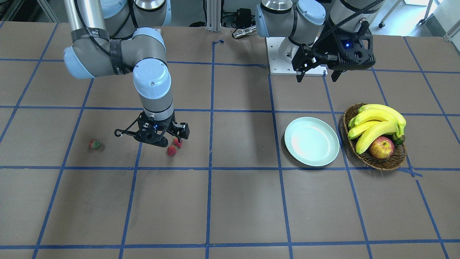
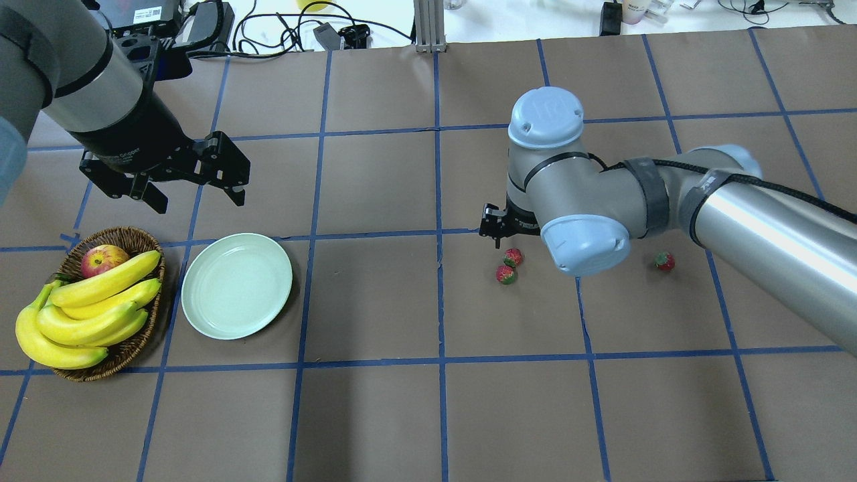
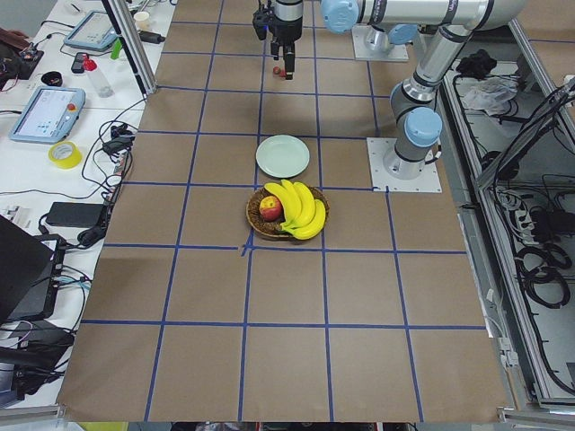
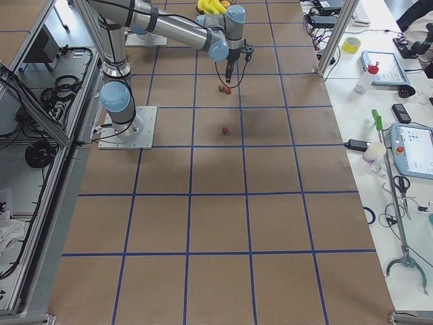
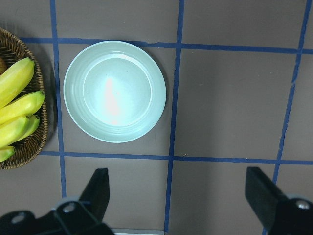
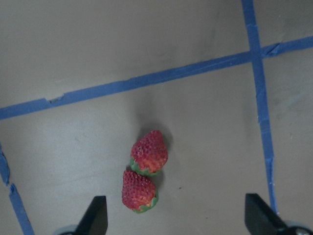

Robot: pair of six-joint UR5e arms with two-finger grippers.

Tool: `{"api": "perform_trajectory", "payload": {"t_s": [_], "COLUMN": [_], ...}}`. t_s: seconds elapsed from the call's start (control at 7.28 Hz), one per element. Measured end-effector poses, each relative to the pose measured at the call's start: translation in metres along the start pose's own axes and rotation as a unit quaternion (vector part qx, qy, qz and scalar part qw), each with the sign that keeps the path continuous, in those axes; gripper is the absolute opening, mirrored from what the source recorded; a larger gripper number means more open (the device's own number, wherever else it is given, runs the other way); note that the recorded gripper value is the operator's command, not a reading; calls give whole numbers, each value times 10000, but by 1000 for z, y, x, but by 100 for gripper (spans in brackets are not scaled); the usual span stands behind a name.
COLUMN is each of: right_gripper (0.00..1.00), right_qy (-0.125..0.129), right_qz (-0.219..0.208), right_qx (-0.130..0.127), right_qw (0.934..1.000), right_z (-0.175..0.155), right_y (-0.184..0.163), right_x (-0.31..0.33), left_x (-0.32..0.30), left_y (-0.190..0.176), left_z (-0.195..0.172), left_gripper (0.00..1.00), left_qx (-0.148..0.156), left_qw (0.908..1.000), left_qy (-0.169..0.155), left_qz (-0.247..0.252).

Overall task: Collect all strawberries into plate
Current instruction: 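Reach the right gripper down to the strawberry pair and grasp one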

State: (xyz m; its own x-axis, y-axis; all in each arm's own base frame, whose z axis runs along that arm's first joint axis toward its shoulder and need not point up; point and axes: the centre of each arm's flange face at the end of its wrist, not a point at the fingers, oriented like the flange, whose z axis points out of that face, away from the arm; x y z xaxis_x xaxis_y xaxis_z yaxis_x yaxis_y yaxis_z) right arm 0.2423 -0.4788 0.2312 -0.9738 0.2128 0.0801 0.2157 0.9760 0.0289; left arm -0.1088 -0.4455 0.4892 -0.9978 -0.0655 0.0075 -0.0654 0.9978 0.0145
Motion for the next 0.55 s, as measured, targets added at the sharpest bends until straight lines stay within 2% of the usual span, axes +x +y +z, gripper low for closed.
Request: {"api": "perform_trajectory", "payload": {"t_s": [0.27, 0.41, 0.55], "right_gripper": [93, 78, 77], "right_qy": [31, 33, 27], "right_qz": [75, 85, 92], "right_qx": [-54, -44, -42], "right_qw": [10000, 9999, 9999], "right_z": [29, 42, 49], "right_y": [9, 7, 5], "right_x": [-11, -15, -17], "left_x": [0, 0, 0], "left_y": [0, 0, 0], "left_z": [1, 2, 3], "left_gripper": [100, 100, 100], "left_qx": [-19, -35, -57], "left_qw": [10000, 10000, 10000], "left_qy": [1, -10, -14], "left_qz": [-7, -10, -11]}}
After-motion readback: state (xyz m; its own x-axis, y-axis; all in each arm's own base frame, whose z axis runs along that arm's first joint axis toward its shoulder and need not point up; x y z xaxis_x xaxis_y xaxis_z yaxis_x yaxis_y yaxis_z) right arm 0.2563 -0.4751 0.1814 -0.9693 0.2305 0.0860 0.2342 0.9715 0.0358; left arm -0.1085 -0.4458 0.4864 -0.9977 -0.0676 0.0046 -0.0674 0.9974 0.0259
